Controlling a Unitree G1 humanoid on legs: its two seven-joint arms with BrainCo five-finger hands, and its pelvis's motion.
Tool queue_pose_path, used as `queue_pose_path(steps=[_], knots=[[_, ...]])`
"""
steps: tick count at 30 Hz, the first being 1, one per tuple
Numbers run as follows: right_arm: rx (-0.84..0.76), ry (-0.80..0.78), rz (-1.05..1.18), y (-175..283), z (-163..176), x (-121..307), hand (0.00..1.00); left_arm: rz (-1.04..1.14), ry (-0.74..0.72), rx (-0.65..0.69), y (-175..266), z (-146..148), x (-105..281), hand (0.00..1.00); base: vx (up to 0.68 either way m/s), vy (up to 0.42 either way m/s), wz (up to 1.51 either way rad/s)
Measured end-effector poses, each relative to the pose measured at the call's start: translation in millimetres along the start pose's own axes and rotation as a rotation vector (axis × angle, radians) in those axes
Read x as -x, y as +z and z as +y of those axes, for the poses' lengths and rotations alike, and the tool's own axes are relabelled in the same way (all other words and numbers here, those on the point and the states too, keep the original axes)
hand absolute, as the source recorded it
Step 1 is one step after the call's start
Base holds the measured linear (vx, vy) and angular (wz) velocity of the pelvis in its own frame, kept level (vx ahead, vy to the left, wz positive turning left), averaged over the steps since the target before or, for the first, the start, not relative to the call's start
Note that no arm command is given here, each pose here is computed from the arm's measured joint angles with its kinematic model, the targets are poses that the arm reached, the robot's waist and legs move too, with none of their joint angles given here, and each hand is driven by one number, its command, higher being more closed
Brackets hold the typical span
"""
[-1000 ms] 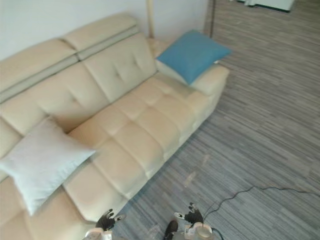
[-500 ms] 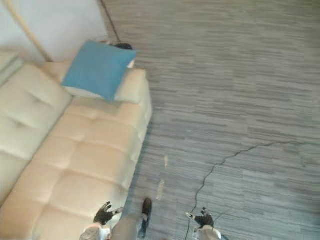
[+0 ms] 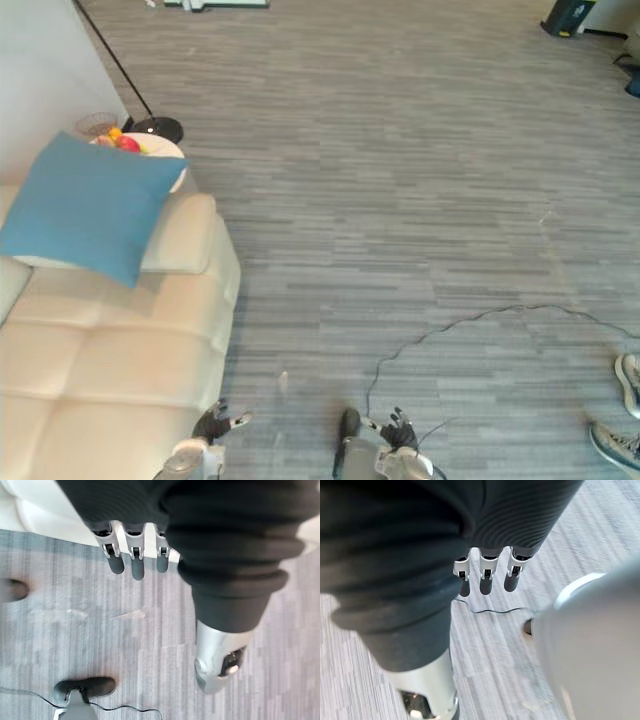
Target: Pick up cushions and gather them together orderly.
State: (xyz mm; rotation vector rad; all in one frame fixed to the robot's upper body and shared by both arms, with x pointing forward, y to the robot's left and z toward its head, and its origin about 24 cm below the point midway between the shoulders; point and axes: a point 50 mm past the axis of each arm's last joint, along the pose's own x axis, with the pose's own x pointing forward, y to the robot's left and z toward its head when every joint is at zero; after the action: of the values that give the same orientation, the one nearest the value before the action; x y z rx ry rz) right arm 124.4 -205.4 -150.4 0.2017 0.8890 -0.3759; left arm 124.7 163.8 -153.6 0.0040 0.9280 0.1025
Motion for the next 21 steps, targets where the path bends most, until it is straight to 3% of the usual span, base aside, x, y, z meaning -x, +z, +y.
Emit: queue_pose_path(steps=[9,21], knots=[[-0.066,-0.039,0.003,1.8,-5.7,-1.2,0.0,-0.07,-0.018,0.02,18.9,-7.5,-4.3,0.0,0.4,-0.157,0.23],[-0.059,-0.015,0.07,-24.3,6.0,8.2,0.0,-0.072,-0.012,-0.026,21.2,1.6,-5.1,0.0,0.46,0.136,0.14]])
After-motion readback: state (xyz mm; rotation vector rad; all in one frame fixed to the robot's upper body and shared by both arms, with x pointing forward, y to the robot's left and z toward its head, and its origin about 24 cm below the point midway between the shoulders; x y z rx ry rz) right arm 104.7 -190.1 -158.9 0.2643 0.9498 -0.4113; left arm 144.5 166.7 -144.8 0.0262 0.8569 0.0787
